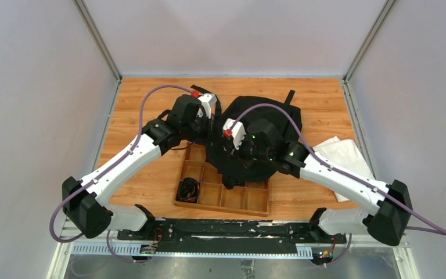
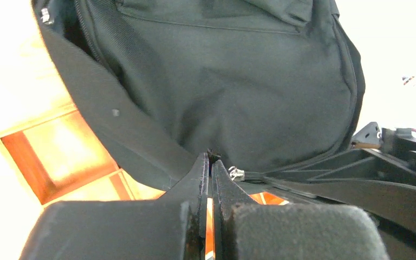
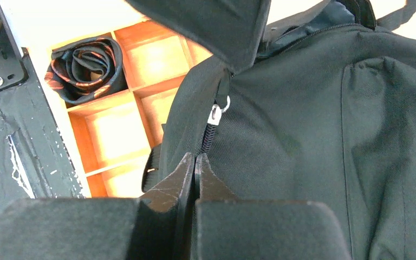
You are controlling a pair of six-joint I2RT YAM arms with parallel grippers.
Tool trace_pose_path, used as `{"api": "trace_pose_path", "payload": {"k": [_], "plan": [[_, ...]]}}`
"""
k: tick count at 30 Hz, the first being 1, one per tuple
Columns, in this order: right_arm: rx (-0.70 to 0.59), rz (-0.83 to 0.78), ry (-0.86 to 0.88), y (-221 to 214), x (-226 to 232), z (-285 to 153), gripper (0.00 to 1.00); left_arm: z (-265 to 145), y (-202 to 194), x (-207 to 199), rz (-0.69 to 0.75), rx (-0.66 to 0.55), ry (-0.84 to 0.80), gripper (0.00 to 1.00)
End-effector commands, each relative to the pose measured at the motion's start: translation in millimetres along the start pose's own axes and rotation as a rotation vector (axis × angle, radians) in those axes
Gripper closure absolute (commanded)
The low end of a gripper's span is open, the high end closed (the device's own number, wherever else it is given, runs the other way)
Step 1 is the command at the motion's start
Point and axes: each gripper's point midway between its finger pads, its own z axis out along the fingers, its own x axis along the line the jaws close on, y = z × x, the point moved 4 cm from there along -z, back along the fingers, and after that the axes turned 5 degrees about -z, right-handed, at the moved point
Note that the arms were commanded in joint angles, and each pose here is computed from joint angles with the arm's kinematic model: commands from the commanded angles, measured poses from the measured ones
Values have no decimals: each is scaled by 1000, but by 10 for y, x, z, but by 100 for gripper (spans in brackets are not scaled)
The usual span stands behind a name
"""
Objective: Pack the student bag
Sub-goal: Zip the student bag at the center of the board.
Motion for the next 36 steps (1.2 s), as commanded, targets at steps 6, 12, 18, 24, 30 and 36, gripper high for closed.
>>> {"api": "trace_pose_path", "payload": {"k": [6, 12, 18, 24, 30, 36], "plan": [[39, 41, -20, -338, 176, -438, 100, 85, 354, 378, -39, -76, 65, 100], [83, 67, -3, -502, 269, -532, 100, 198, 709, 497, -57, -120, 86, 100], [115, 56, -10, -560, 297, -638, 100, 350, 907, 807, -114, -98, 152, 100], [131, 39, -16, -566, 293, -740, 100, 158, 853, 831, -102, -107, 164, 100], [209, 9, 23, -652, 328, -805, 100, 146, 839, 1013, -38, -116, 217, 100], [242, -19, -8, -725, 299, -951, 100, 339, 914, 1009, -42, -129, 133, 100]]}}
